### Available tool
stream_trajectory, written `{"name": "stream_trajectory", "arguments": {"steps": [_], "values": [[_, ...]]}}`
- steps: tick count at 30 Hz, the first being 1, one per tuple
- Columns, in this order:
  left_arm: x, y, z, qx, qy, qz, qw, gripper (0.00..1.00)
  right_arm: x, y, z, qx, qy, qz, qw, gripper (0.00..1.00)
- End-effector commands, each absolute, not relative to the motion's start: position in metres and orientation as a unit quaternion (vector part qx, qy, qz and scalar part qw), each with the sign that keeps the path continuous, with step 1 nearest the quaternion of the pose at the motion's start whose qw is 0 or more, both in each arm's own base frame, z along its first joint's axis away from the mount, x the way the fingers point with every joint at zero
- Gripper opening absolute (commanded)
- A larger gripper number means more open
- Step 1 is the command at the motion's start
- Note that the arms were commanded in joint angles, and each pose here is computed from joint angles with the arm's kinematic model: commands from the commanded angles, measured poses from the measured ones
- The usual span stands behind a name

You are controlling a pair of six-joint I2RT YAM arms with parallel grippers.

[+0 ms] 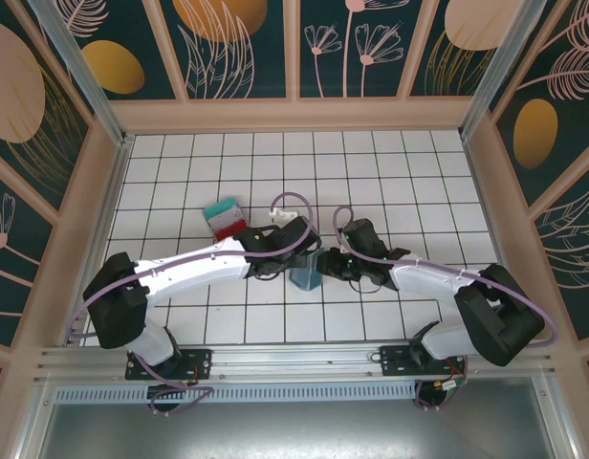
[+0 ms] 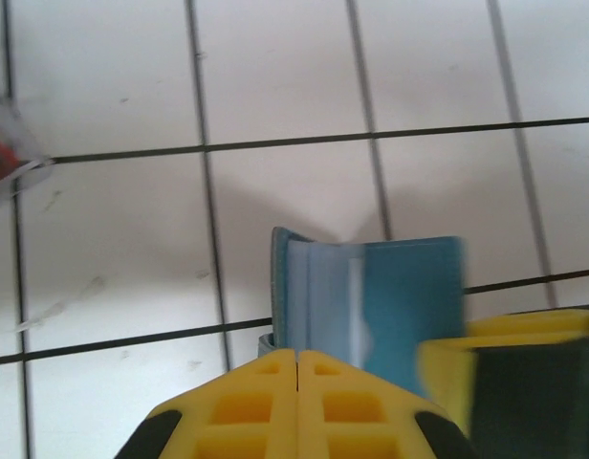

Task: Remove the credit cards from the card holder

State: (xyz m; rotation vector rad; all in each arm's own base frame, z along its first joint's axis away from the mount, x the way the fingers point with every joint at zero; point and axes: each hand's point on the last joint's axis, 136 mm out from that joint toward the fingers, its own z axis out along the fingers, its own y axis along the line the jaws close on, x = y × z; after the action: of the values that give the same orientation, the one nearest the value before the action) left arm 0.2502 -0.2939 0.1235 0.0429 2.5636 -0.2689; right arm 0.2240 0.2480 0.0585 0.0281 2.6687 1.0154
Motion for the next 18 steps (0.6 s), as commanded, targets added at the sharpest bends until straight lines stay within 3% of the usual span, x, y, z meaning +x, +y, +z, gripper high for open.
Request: {"name": "stream_trajectory", "arguments": {"steps": [1,3,7,10,12,13,18], "values": [[0.250,-0.261,0.113,-0.005,0.959,-0.072,0.275,0.00,0.220,0.234,0.048,0.015,0.935,0.325,0.138,0.03],[0.249,-0.251,0.106,-0.015,0.959,-0.073,0.272,0.00,0.219,0.233,0.047,0.015,0.936,0.325,0.137,0.00],[0.245,-0.240,0.090,-0.025,0.962,-0.080,0.258,0.18,0.221,0.237,0.049,0.015,0.932,0.334,0.136,0.00],[0.244,-0.242,0.089,-0.032,0.962,-0.094,0.254,0.52,0.221,0.240,0.047,0.020,0.931,0.339,0.130,0.00],[0.245,-0.246,0.096,-0.037,0.959,-0.110,0.258,0.59,0.221,0.240,0.045,0.023,0.931,0.340,0.128,0.00],[0.246,-0.248,0.100,-0.045,0.957,-0.118,0.260,0.68,0.220,0.240,0.044,0.025,0.931,0.341,0.127,0.00],[0.245,-0.279,0.108,-0.054,0.941,-0.218,0.255,0.63,0.220,0.241,0.044,0.026,0.930,0.344,0.128,0.00]]}}
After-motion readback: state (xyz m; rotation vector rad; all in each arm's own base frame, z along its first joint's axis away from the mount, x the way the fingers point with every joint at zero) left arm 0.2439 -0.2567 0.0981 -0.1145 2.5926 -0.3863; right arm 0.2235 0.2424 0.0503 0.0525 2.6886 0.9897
